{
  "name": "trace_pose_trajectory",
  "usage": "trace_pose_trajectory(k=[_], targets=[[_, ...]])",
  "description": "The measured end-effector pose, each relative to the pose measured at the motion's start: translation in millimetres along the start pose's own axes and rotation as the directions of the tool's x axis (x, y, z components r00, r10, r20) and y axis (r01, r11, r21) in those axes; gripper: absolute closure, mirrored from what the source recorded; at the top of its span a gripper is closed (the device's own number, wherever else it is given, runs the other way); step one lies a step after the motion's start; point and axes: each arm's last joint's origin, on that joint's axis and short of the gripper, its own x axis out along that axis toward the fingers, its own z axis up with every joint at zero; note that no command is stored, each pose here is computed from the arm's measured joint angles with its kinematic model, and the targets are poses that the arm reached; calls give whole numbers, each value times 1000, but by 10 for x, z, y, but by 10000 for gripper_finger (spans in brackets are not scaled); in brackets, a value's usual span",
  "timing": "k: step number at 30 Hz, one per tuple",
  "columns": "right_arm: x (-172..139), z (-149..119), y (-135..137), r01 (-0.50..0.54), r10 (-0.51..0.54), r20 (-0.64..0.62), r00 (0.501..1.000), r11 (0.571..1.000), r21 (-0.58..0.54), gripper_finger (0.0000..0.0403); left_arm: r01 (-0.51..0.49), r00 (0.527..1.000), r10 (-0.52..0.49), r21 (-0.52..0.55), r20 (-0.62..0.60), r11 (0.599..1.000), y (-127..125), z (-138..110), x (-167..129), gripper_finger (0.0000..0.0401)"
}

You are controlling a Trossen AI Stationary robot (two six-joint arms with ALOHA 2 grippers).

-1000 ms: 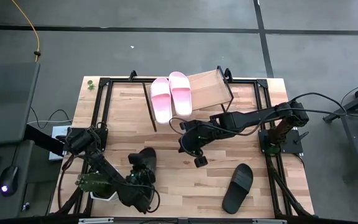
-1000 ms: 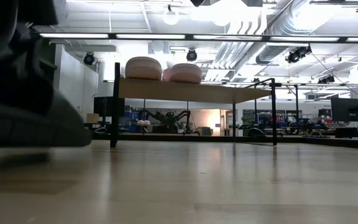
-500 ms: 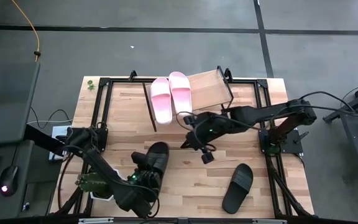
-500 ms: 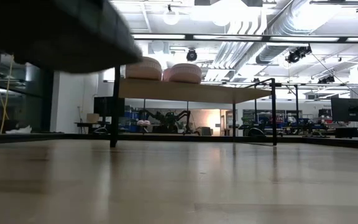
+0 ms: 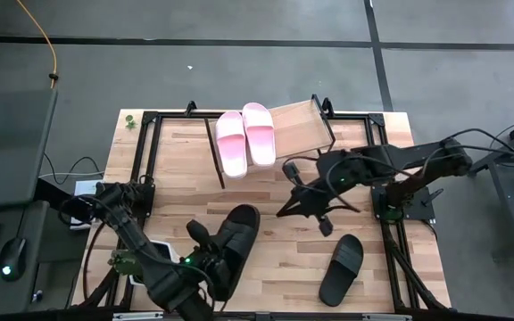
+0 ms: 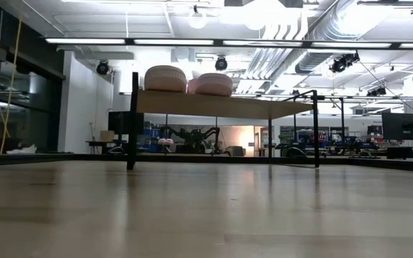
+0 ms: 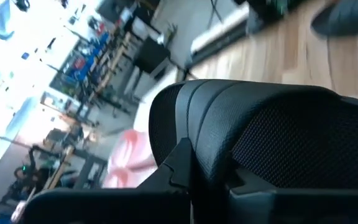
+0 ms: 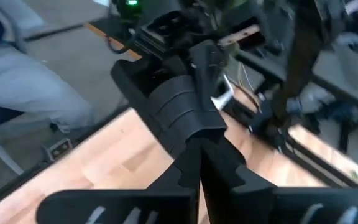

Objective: Pick and place slides into the shelf
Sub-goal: Put the left black slipper on the shelf

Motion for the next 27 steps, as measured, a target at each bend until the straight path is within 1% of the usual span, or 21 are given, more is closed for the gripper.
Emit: trace_pose_trajectory(k=[6,11,17,21,24,27], targets=[[-57,101,51,-123,130,133,983,991,-57,403,-26,989,36,-74,141,997,212,211,-302,393],[-64,180,93,-143,163,203,966,984,-106,403,-34,969,58,-104,241,994,311,283,-582,395],[-69,288,200,-195,254,292,922,957,-214,398,7,955,23,-100,296,995,312,317,-842,397],[-68,354,293,-203,285,325,902,943,-262,373,32,948,4,-108,319,994,266,368,-962,394],[-48,415,329,-183,281,367,887,942,-281,342,47,945,-10,-105,327,993,236,448,-1015,393],[6,451,349,-171,279,395,875,943,-287,309,95,941,-60,-89,333,991,210,570,-1052,397]])
